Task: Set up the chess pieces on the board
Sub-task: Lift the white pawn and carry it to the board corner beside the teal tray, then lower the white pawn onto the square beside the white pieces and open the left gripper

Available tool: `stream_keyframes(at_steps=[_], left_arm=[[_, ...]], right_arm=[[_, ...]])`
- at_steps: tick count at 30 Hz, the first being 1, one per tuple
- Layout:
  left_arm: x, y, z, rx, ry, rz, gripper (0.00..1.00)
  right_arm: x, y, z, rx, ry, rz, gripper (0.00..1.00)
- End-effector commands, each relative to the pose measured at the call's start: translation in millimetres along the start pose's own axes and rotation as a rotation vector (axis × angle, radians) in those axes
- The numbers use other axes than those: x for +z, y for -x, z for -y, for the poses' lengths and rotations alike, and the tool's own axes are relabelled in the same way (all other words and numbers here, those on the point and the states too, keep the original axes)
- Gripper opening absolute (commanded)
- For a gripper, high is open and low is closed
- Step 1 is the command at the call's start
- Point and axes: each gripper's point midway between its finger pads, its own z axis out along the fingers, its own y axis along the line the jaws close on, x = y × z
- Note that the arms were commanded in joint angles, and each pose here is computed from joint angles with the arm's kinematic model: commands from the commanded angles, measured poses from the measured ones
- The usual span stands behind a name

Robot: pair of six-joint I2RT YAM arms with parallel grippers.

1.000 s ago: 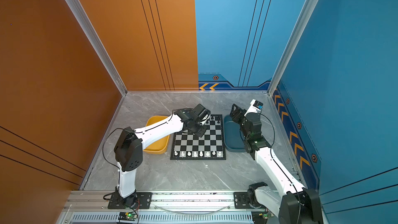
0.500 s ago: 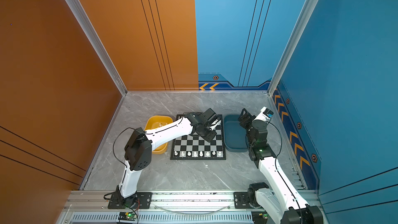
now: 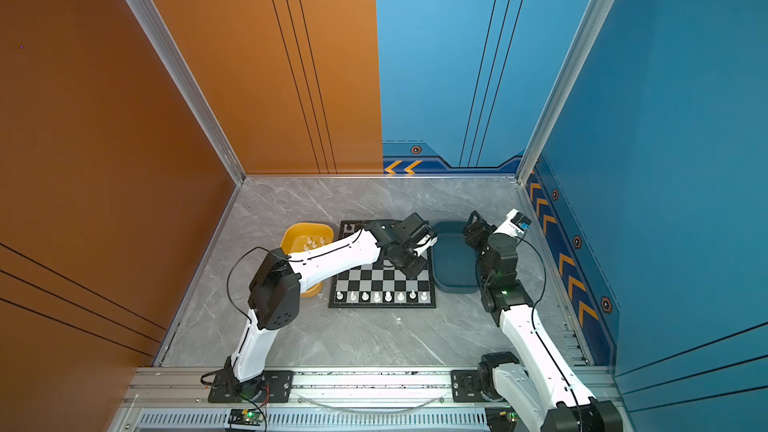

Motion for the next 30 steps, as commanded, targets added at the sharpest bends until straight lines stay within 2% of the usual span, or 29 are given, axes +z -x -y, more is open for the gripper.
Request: stream_keyframes(at_steps=[1,15,30], left_arm=[[12,-8,17,0.023,-0.050,-0.045,0.00],[21,-11,34,0.042,-0.087,-0.062,0.00],[31,-13,36,0.033,-0.099,-0.078,0.00]], right_arm=[[-3,2,6,0.012,-0.019,0.013,0.76],[-5,3,8,0.020,-0.019,0.020,0.76],[-4,3,10,0.022,-0.022,0.020,0.76]])
